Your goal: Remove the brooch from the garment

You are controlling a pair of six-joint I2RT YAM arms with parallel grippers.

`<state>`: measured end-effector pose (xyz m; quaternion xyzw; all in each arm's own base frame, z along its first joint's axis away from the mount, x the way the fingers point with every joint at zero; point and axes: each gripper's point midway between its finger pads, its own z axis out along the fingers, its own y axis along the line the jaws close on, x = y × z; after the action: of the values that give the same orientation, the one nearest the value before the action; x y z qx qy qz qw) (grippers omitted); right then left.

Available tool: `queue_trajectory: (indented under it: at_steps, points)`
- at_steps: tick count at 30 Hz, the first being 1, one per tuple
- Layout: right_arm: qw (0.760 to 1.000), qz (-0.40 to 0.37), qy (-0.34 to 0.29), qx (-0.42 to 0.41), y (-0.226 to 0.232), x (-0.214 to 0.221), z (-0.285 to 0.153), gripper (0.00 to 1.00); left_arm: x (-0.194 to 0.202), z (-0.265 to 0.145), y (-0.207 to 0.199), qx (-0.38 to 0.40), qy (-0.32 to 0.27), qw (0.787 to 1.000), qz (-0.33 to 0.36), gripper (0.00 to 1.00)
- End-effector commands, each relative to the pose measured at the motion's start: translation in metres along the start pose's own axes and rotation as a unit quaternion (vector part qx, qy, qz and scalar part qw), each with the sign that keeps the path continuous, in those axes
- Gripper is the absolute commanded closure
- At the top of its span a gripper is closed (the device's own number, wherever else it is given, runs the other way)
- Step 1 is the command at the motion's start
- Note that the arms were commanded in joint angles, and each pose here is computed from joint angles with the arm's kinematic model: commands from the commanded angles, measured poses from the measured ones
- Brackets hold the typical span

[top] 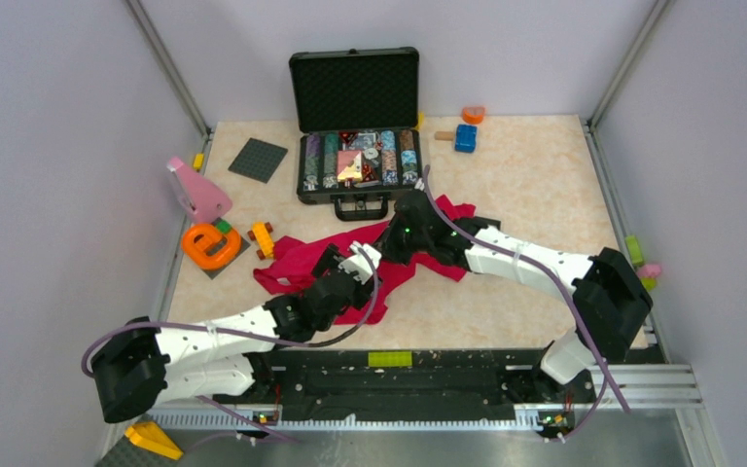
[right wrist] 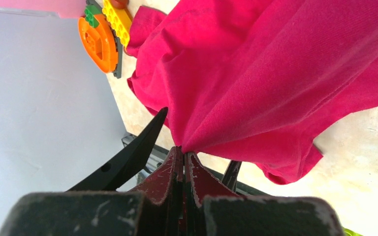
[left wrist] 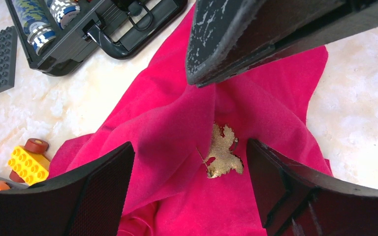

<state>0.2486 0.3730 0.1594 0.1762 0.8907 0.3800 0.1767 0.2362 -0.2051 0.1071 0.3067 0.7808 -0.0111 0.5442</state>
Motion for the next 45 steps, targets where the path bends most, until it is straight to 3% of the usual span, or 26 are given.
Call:
queue_trajectory:
  at_steps: [1, 7, 12, 17, 23, 24, 25, 28, 29, 31, 34, 37, 40, 45]
  points:
    - [0.999, 0.011, -0.016, -0.047, 0.031, -0.014, -0.013, 1.00, -0.031, 0.003, -0.001, 0.006, -0.034, 0.999, -0.013, 0.18]
    - [0.999, 0.013, -0.035, -0.035, 0.019, -0.025, -0.017, 1.00, -0.028, 0.000, 0.012, -0.012, -0.019, 1.000, -0.020, 0.53]
    - [0.998, -0.016, -0.060, -0.029, 0.010, -0.043, -0.019, 0.99, -0.028, -0.009, 0.000, 0.046, 0.015, 0.999, -0.024, 0.60]
    - [0.992, -0.105, -0.069, -0.029, 0.013, -0.052, -0.017, 0.96, -0.030, -0.016, -0.016, 0.097, 0.071, 0.992, -0.029, 0.63]
    - [0.987, -0.151, -0.034, -0.052, 0.009, -0.049, -0.009, 0.93, -0.038, -0.010, -0.010, 0.106, 0.077, 0.990, -0.043, 0.92]
    - [0.986, -0.157, -0.029, -0.056, 0.008, -0.048, -0.008, 0.91, -0.039, -0.010, -0.009, 0.106, 0.077, 0.991, -0.043, 0.91]
    - [0.985, -0.161, -0.028, -0.055, 0.006, -0.049, -0.007, 0.89, -0.040, -0.009, -0.010, 0.107, 0.076, 0.991, -0.042, 0.82]
    - [0.984, -0.169, -0.026, -0.051, 0.001, -0.052, -0.006, 0.75, -0.036, -0.007, -0.019, 0.130, 0.076, 0.988, -0.024, 0.17]
    - [0.984, -0.166, -0.024, -0.053, 0.000, -0.052, -0.005, 0.74, -0.034, -0.004, -0.021, 0.132, 0.076, 0.988, -0.024, 0.07]
    - [0.986, -0.153, -0.014, -0.065, 0.000, -0.051, -0.005, 0.82, -0.030, 0.003, -0.023, 0.124, 0.072, 0.989, -0.026, 0.03]
    - [0.988, -0.140, -0.014, -0.059, -0.004, -0.054, -0.003, 0.84, -0.024, 0.013, -0.027, 0.122, 0.064, 0.990, -0.015, 0.02]
    - [0.988, -0.150, -0.012, -0.042, -0.010, -0.057, -0.005, 0.73, -0.020, 0.019, -0.021, 0.098, 0.075, 0.992, -0.018, 0.01]
    - [0.986, -0.165, -0.017, -0.025, -0.028, -0.056, -0.009, 0.63, -0.016, 0.024, -0.029, 0.117, 0.080, 0.990, -0.003, 0.09]
    - [0.985, -0.163, -0.044, -0.023, -0.066, -0.061, -0.023, 0.62, -0.001, 0.033, -0.043, 0.146, 0.122, 0.982, 0.011, 0.07]
